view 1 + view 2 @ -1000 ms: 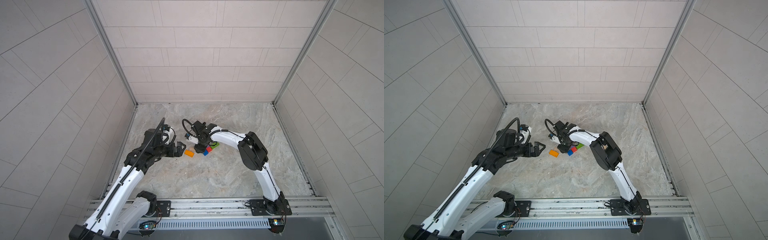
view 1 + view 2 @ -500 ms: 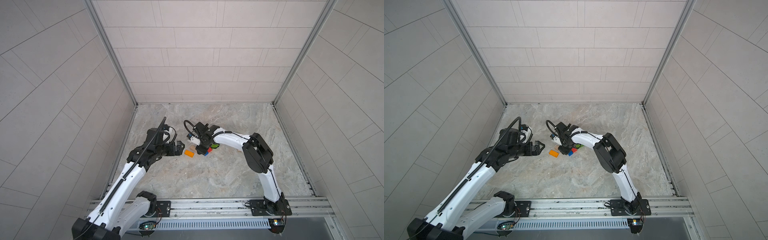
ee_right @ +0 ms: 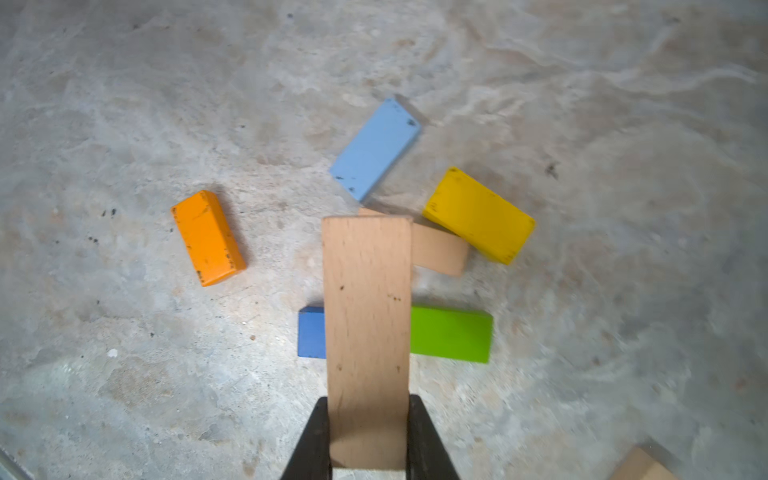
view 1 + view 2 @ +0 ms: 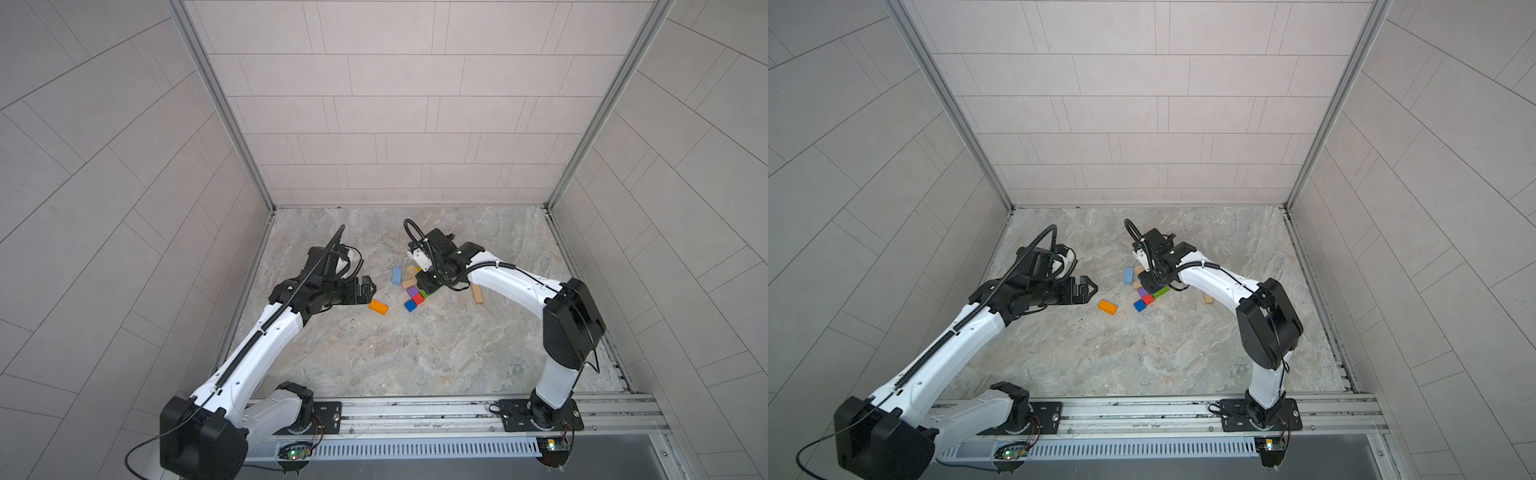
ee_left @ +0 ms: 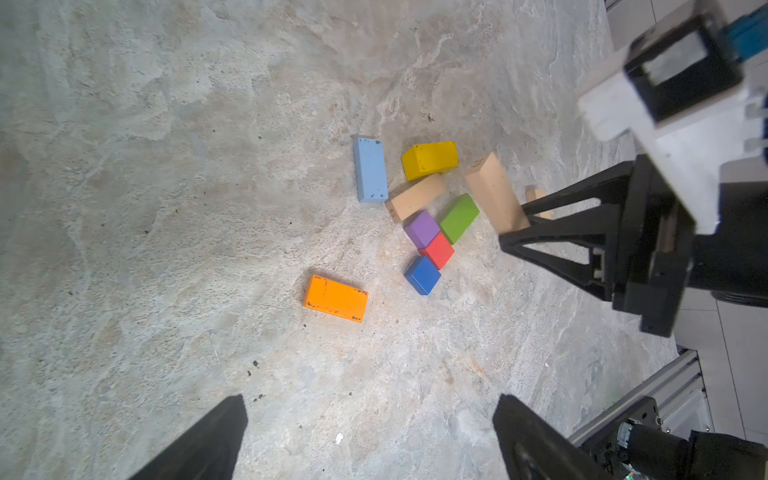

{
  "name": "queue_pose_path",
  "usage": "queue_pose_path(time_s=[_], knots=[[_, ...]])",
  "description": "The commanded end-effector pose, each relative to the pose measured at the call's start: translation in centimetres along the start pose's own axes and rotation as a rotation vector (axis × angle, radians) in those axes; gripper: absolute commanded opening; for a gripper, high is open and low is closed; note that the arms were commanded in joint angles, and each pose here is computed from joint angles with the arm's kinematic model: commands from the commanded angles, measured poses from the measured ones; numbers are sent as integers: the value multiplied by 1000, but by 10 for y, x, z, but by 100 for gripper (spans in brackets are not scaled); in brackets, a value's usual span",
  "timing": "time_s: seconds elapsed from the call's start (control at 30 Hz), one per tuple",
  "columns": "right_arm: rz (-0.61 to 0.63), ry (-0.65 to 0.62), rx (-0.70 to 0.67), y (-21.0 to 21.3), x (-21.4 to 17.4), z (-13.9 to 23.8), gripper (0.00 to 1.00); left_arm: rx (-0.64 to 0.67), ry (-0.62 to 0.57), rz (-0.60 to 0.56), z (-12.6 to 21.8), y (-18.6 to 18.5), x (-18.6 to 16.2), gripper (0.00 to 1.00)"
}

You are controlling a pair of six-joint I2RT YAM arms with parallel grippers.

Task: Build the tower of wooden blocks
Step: 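Lift the wood block with the right gripper and set it beside the other wood block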

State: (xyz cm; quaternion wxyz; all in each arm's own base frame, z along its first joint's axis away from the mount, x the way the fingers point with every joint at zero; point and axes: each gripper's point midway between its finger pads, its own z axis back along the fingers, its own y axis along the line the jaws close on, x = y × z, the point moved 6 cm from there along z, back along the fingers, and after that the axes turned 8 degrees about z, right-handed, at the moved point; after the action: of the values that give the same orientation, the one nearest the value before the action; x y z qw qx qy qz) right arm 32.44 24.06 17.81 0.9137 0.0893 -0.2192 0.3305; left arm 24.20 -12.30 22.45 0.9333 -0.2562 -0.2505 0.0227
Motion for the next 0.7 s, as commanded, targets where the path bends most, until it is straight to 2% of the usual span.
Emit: queue_pose_path(time_s=[0.0,0.1,0.3,0.67], knots=[[-125,-21,-90,-14,-12,24,20,-36,-30,-47,-5,-21,8,100],[-194,-20,-145,-23,-26,36,20,-22,-16,-80,-19,-29,7,100],[-307,-5,-237,-40,-51,44,20,-29,37,-68,-43,-37,6,100],[-455,68,-335,-65,-91,27,17,-46,90,-71,-53,-40,-6,100]])
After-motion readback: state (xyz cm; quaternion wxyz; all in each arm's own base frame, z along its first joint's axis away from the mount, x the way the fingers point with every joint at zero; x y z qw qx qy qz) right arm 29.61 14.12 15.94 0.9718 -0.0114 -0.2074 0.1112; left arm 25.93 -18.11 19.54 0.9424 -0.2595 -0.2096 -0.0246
